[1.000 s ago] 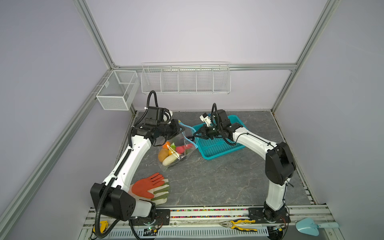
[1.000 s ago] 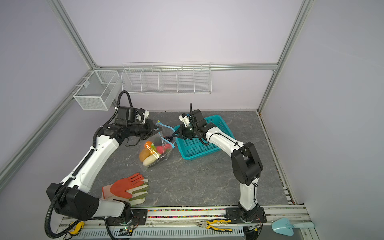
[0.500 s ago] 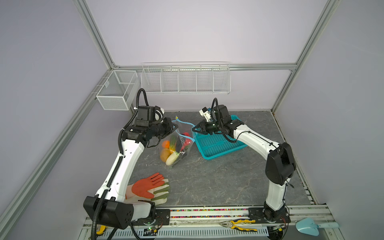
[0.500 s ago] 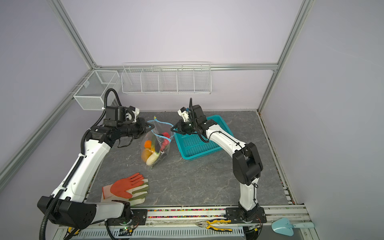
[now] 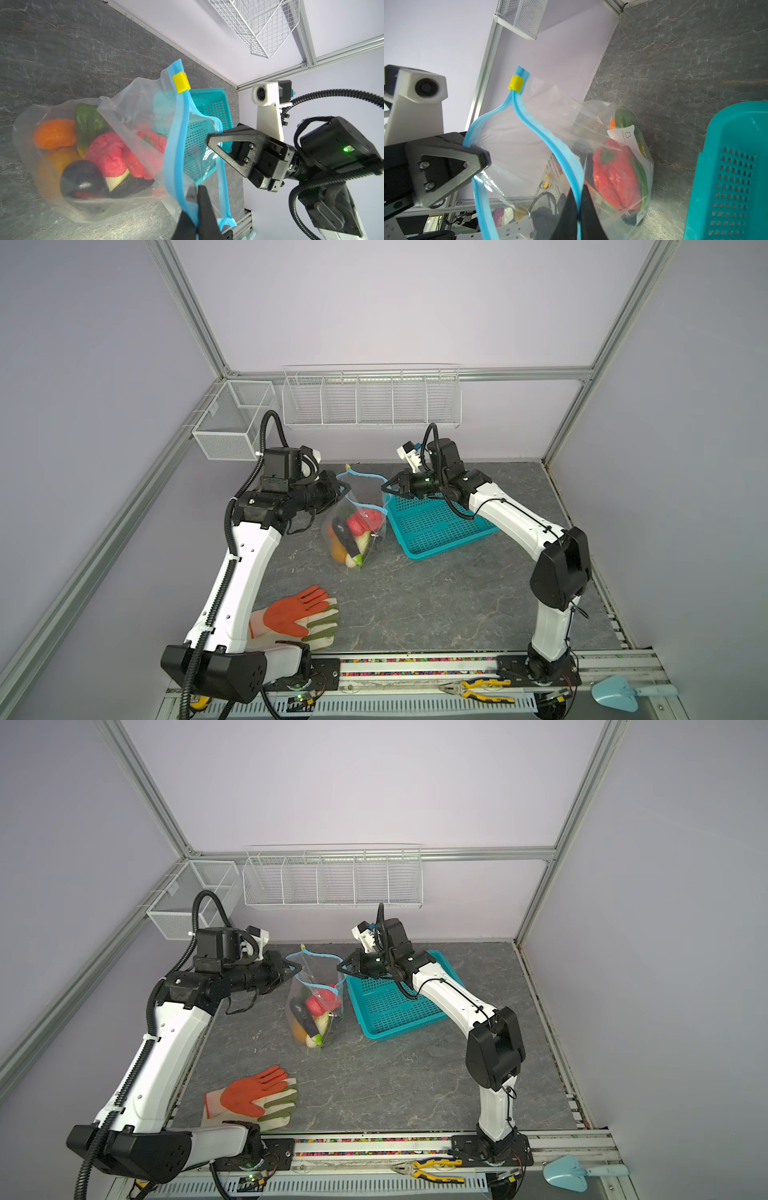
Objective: Place the food in the zip-top bag and seal the zipper
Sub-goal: 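Lower the eggplant into the bag held by the left gripper and release, then withdraw the open right gripper from the bag toward the basket front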
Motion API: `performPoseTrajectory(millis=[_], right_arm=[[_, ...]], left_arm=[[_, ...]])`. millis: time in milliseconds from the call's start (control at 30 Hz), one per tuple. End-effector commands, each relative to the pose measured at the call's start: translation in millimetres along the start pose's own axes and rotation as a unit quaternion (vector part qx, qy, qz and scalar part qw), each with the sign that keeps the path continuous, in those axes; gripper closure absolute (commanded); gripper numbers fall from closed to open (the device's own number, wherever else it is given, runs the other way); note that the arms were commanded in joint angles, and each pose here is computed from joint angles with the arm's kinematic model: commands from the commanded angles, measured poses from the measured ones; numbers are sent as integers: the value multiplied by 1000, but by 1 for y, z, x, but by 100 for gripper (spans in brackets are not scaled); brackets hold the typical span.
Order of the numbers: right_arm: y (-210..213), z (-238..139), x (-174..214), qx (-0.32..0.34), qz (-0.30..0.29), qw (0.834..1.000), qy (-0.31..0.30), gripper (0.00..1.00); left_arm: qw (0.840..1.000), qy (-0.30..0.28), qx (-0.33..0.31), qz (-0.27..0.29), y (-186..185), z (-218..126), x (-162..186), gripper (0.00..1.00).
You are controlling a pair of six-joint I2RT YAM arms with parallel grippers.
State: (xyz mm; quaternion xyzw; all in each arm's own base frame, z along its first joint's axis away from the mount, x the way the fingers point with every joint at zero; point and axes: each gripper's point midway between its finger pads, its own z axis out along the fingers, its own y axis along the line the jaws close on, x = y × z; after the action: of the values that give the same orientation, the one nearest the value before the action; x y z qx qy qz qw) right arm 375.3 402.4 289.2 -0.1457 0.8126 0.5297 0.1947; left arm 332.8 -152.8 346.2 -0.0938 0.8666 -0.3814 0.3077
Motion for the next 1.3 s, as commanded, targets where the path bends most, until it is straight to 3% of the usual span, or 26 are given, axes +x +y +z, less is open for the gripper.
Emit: performPoseTrajectory(millis=[0, 200, 467, 733, 933, 1133, 1267], right_arm=[[1, 2, 0, 4, -10, 1000, 4, 88], [-3, -1, 6, 18, -14, 1000, 5, 75], [-19, -30, 38, 58, -46, 997, 11, 45], [-57, -94, 107, 185, -94, 978, 27, 42], [-102, -136, 164, 319, -133, 938, 45, 38], [-127, -137, 205, 335, -152, 929, 48, 38], [-140, -124, 209, 331, -163, 928, 46, 38]], left_arm=[[999, -25, 10, 24, -12, -17, -7, 100], [1000, -5, 11, 7, 3, 1, 4, 100], [1000, 21, 21, -5, 15, 19, 16, 100], [999, 29, 30, -6, 15, 25, 18, 100], [999, 27, 32, -4, 12, 22, 16, 100], [999, 24, 33, -4, 11, 21, 15, 100], [999, 27, 33, -5, 10, 22, 15, 100]])
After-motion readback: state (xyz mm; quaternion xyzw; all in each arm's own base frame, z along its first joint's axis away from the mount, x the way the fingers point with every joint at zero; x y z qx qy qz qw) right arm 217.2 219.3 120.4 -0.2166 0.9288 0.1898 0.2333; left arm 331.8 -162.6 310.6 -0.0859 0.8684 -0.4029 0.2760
